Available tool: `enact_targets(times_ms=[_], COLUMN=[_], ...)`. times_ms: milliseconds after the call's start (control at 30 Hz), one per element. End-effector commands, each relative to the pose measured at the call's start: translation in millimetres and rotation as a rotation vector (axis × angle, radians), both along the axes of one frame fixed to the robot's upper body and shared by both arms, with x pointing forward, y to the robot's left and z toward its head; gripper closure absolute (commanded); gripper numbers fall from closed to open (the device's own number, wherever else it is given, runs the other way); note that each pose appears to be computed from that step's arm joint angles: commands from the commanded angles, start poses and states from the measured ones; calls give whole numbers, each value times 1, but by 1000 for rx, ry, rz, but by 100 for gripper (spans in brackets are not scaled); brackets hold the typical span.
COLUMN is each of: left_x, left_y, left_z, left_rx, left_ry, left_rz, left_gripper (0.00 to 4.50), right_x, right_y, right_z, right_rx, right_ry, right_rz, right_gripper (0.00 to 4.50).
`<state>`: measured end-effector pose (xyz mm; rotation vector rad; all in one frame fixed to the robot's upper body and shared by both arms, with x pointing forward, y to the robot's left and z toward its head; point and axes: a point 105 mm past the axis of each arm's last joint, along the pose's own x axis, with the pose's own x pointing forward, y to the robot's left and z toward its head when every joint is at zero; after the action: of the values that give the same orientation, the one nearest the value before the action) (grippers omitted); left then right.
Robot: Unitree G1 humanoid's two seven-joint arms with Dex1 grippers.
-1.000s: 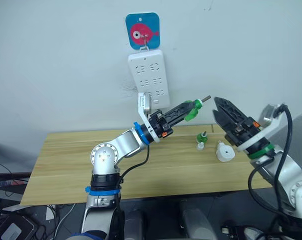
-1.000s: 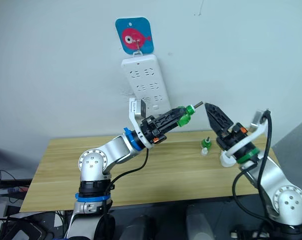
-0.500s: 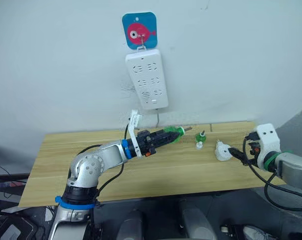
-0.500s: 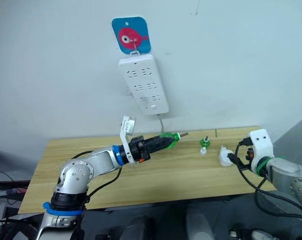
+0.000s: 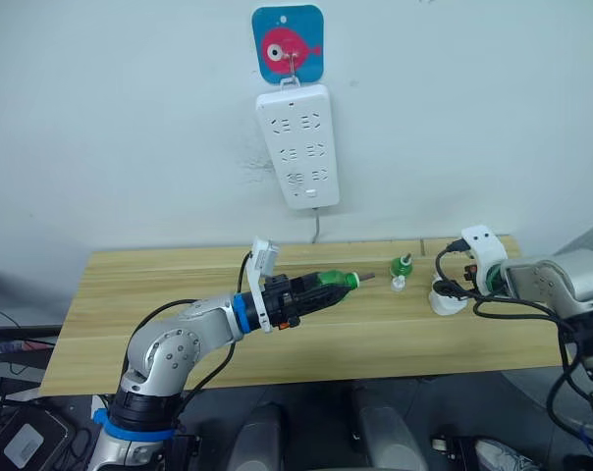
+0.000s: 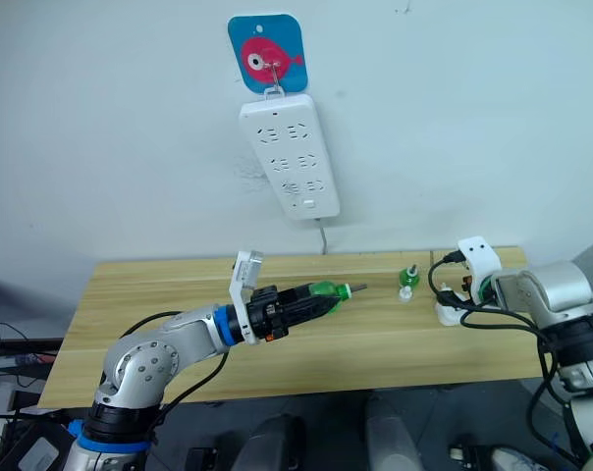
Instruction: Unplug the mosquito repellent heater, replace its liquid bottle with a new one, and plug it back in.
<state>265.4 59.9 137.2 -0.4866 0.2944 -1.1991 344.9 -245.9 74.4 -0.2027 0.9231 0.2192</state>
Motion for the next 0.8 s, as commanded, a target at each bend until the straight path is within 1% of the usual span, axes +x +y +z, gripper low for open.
enact_targets(times_ms=[33, 233, 467, 567, 633, 667, 800], left_x=[-5, -6, -7, -7, -6, -6, -5], left_y=[-4, -3, -5, -5, -5, -5, -5], left_z=[10, 8, 8, 7, 7, 7, 6], left_rx=[-23, -24, -25, -24, -23, -23, -23], left_ry=[-55, -53, -56, -59, -61, -62, -65], left_rz=[-15, -7, -7, -9, -9, -8, -6], left_gripper=[214, 214, 214, 214, 214, 214, 214], right_x=[5, 4, 8, 9, 9, 8, 5], right_y=[-9, -2, -7, -5, -2, 0, 6], right_z=[0, -12, -21, -22, -22, -22, -22], right_rx=[-31, -15, -30, -15, -1, 7, 41], right_ry=[14, 64, 77, 84, 85, 87, 91], right_rz=[-35, -38, -55, -56, -50, -48, -38], right_gripper=[0, 0, 0, 51, 128, 154, 155])
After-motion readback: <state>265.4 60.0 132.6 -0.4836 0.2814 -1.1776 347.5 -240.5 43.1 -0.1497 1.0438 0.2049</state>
